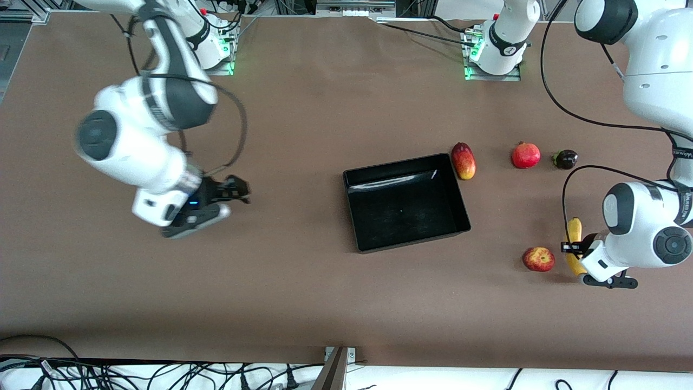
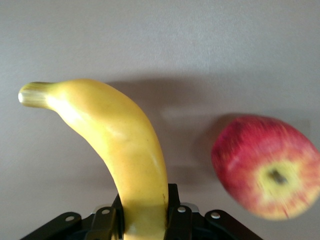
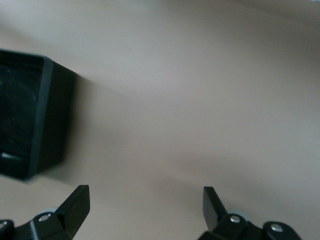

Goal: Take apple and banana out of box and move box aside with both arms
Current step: 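Lower the banana beside the apple while the right gripper grasps the tray rim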

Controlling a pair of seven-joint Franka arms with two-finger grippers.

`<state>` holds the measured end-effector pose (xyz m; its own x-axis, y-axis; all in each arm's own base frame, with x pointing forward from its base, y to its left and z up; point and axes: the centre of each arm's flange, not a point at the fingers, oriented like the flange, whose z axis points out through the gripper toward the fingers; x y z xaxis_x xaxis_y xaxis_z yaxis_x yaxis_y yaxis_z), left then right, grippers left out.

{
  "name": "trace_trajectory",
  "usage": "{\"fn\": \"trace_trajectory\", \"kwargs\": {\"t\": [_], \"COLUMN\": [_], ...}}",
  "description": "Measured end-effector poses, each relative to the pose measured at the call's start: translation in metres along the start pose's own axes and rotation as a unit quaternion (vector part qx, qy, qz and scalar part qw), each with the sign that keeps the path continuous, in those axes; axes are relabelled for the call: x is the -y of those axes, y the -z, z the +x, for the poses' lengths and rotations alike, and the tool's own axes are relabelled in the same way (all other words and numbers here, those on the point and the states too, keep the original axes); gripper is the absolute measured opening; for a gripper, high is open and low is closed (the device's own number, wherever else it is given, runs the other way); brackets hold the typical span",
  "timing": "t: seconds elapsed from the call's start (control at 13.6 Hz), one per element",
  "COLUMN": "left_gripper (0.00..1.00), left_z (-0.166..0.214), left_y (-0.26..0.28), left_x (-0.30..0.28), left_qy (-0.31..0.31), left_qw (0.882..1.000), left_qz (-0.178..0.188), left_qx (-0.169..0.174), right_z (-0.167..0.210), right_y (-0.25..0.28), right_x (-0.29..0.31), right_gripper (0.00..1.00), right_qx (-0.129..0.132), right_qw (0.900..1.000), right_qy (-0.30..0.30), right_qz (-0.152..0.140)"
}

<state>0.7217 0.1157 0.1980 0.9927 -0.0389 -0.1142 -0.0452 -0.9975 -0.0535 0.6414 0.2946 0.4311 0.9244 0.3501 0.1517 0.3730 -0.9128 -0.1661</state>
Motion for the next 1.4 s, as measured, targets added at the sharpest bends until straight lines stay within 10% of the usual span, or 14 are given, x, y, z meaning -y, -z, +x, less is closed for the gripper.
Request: {"fn": "trace_trajectory", "kwargs": {"t": [0.3, 0.74, 1.18, 1.4], "left_gripper": [0.34, 0.38, 0.99, 1.0], "left_z": [0.002, 0.002, 0.001, -0.007], "left_y": [-0.026, -0.026, -0.029, 0.03], "left_x": [-0.001, -0.003, 0.003, 0.007], "left_qy": [0.005, 0.003, 0.016, 0.021], "left_qw": [1.0, 1.0, 1.0, 1.0], "left_qz": [-0.003, 0.007, 0.011, 0.021], "left_qx": [-0.019, -0.021, -0.024, 0.009], "right_z": [0.01, -0.012, -0.029, -0.033], "right_y": [-0.06, -0.161, -0.211, -0.225], "right_x": [0.106, 0.171, 0.182, 0.182], "right_gripper": [1.0, 0.98, 0.51, 0.17], "right_qx": [-0.057, -0.07, -0.048, -0.042], "right_qw": [0.998, 0.996, 0.996, 0.996], "right_qy": [-0.018, -0.032, -0.047, -0.046], "right_qz": [0.013, -0.037, -0.055, -0.062]}}
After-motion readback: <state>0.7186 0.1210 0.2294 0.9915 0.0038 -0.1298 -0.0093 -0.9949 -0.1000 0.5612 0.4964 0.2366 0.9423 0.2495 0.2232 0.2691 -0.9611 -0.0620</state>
